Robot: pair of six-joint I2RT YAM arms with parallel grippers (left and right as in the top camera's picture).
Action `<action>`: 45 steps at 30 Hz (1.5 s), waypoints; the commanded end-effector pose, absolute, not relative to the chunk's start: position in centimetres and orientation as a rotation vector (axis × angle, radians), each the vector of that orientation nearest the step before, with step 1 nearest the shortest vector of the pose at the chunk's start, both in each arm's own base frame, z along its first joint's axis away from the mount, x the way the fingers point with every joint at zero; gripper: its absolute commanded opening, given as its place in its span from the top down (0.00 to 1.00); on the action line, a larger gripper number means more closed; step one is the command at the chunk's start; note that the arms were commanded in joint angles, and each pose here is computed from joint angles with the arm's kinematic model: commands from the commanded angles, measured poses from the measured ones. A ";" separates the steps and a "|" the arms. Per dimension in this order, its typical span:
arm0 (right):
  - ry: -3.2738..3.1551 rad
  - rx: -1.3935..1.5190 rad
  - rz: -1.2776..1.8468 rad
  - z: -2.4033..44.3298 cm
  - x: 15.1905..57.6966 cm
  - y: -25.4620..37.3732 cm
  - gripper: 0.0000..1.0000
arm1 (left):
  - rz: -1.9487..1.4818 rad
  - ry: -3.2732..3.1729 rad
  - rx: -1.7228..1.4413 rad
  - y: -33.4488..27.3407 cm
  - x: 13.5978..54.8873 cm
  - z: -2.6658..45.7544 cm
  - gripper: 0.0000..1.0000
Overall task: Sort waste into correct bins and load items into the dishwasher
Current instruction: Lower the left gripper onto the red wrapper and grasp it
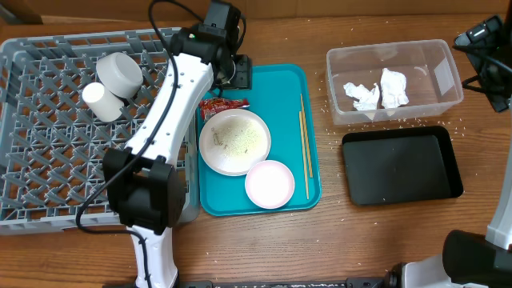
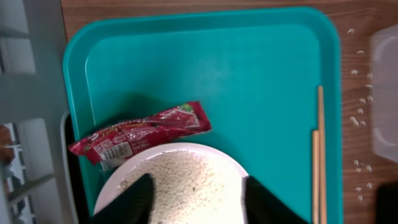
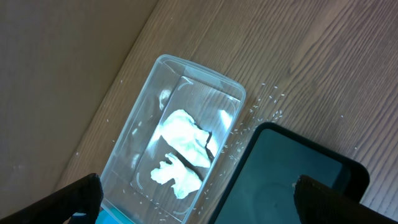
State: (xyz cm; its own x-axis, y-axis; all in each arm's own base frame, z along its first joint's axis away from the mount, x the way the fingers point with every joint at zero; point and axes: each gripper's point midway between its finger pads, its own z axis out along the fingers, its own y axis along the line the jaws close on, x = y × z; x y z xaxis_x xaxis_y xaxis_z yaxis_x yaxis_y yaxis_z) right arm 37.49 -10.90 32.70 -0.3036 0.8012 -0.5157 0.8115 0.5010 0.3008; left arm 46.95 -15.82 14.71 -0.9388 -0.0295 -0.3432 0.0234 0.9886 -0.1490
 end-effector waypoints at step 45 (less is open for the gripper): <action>2.118 1.307 -0.036 33.0 37.5 -11.1 0.00 | -0.385 2.797 -1.007 -18.1 49.3 3.3 0.96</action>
